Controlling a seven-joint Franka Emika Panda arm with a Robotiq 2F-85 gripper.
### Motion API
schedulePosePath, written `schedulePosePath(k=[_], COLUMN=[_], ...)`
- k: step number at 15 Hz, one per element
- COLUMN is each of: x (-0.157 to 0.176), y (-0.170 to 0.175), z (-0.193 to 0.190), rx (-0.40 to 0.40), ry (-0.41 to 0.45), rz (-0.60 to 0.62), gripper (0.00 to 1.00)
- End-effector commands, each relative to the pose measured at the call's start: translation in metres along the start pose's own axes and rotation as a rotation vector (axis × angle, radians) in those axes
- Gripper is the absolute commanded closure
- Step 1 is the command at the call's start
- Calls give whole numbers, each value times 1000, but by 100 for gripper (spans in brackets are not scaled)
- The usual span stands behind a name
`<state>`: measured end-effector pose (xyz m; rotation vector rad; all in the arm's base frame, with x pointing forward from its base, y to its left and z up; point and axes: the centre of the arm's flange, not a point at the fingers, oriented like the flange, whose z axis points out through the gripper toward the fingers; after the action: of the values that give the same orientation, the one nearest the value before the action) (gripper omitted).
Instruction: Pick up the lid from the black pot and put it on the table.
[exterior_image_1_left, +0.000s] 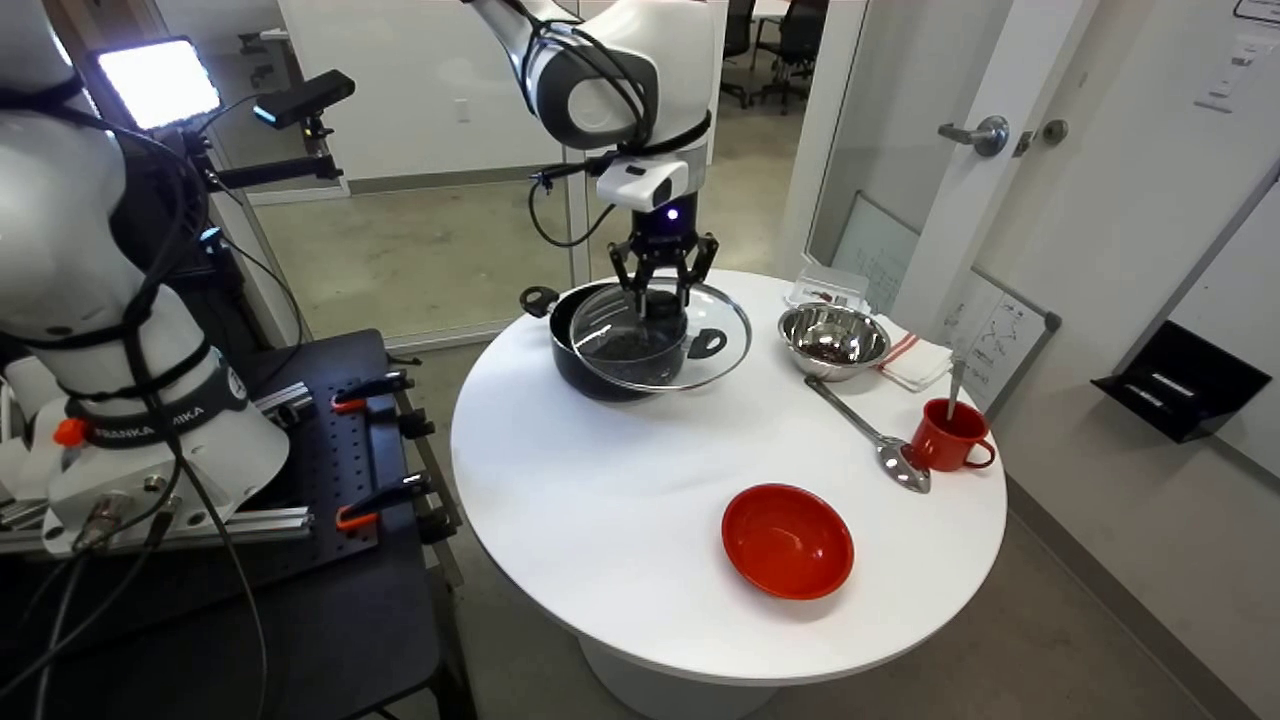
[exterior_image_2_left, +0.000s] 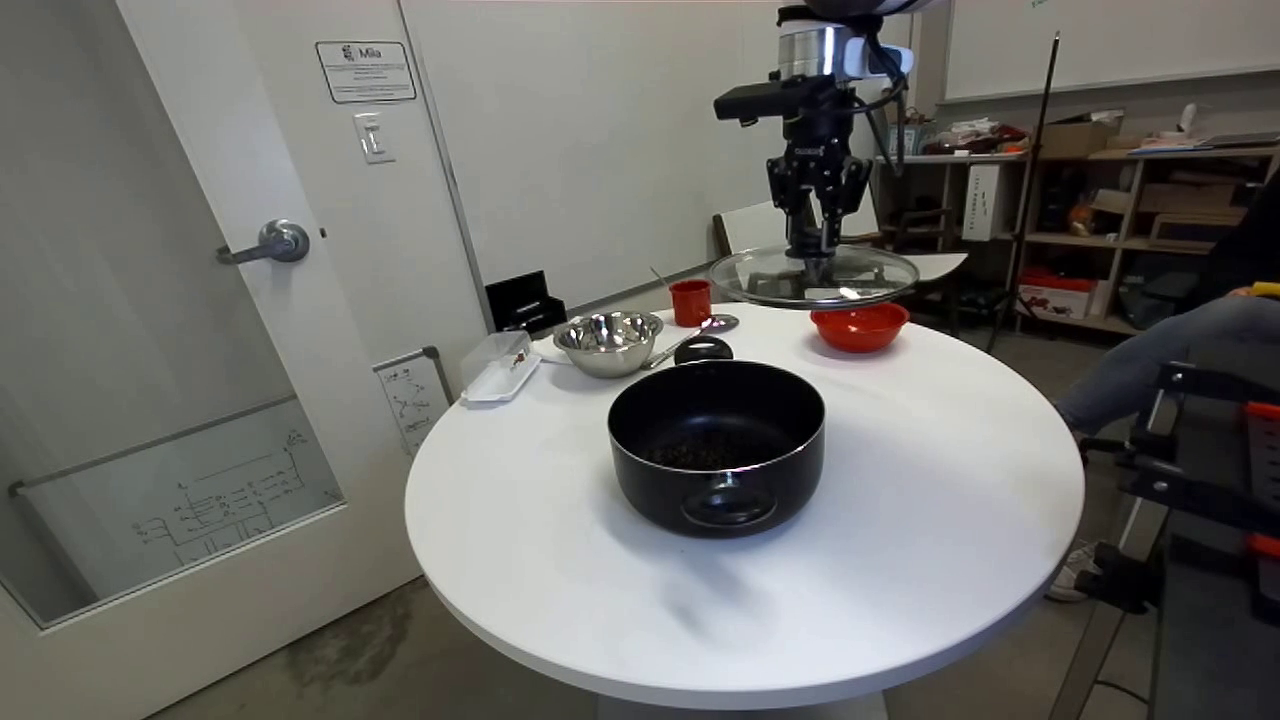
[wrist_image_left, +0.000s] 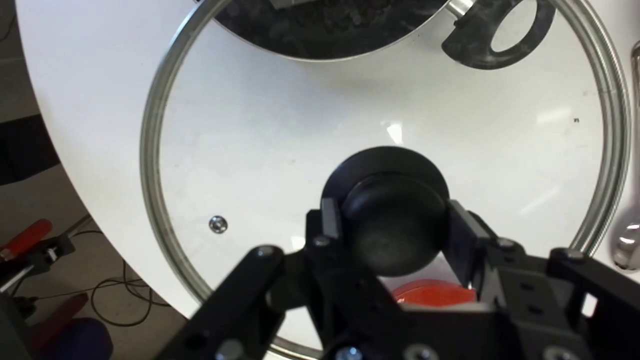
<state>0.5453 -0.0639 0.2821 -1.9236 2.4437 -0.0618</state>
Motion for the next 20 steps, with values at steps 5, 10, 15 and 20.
schedulePosePath(k=[5, 10, 15, 20], x=[47, 103, 102, 67], y=[2, 4, 10, 10], z=[3, 9, 11, 36], rx=[5, -1, -8, -51], ry=[-6, -1, 5, 22], rz=[150, 331, 349, 321], gripper=[74, 74, 74, 74])
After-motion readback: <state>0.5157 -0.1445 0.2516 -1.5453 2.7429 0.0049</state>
